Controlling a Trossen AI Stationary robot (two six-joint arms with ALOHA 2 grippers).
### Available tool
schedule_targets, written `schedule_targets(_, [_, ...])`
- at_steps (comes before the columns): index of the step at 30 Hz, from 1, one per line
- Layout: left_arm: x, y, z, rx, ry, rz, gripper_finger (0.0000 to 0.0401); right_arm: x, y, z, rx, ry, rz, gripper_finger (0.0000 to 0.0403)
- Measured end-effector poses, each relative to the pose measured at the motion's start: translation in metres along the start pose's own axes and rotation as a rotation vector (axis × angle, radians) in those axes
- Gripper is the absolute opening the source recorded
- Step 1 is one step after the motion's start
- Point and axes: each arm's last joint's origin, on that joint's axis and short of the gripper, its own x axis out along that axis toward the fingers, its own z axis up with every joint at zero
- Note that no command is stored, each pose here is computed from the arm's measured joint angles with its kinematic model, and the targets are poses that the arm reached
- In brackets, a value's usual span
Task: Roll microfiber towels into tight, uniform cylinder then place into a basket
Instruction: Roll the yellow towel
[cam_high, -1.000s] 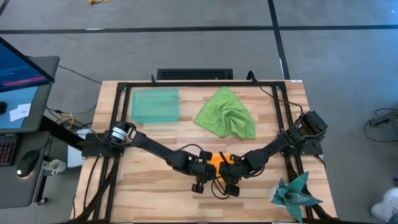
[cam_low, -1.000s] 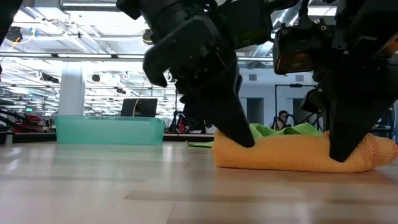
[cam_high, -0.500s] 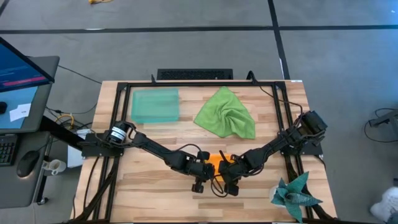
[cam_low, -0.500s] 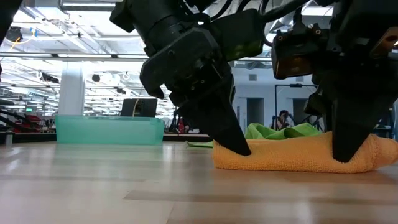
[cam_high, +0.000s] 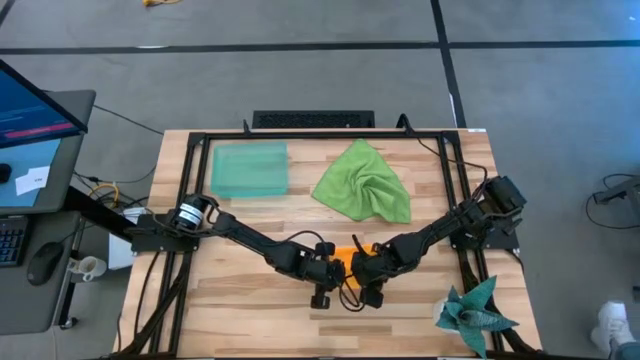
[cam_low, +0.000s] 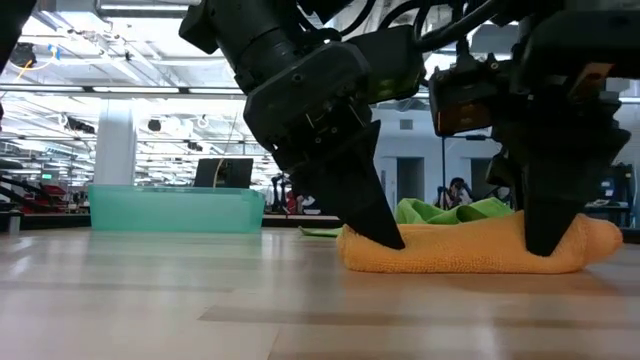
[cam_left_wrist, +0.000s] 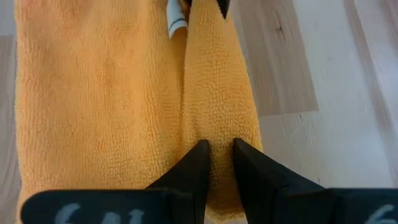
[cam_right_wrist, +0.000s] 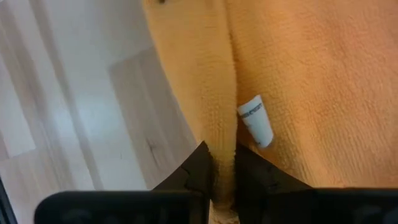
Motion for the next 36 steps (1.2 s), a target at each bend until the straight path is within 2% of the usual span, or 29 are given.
schedule_targets(9, [0.0,0.001,0.0,-0.021,0.0,0.001,0.0065,0.001,0.001,-0.001,-0.073,0.009,0.007,0.0081])
schedule_targets(16, [0.0,0.001,0.0,-0.036,0.0,0.001,0.0065,0.001,0.001,-0.001,-0.154,0.013,0.015,0.0143])
schedule_targets(21, [0.001,0.001,0.0,-0.044,0.001,0.003,0.0065,-0.005,-0.009,-0.001,-0.108,0.111,-0.043,0.0175])
schedule_targets(25, [0.001,0.002,0.0,-0.075,0.001,0.005,0.0065,-0.01,-0.011,-0.005,-0.207,0.14,-0.095,0.0181])
schedule_targets(28, [0.001,0.002,0.0,-0.087,0.001,0.005,0.0065,-0.019,-0.009,-0.008,-0.231,0.127,-0.104,0.0179])
schedule_targets(36, [0.001,0.003,0.0,-0.091,0.001,0.005,0.0065,-0.061,0.005,-0.026,-0.365,-0.035,-0.142,0.0165])
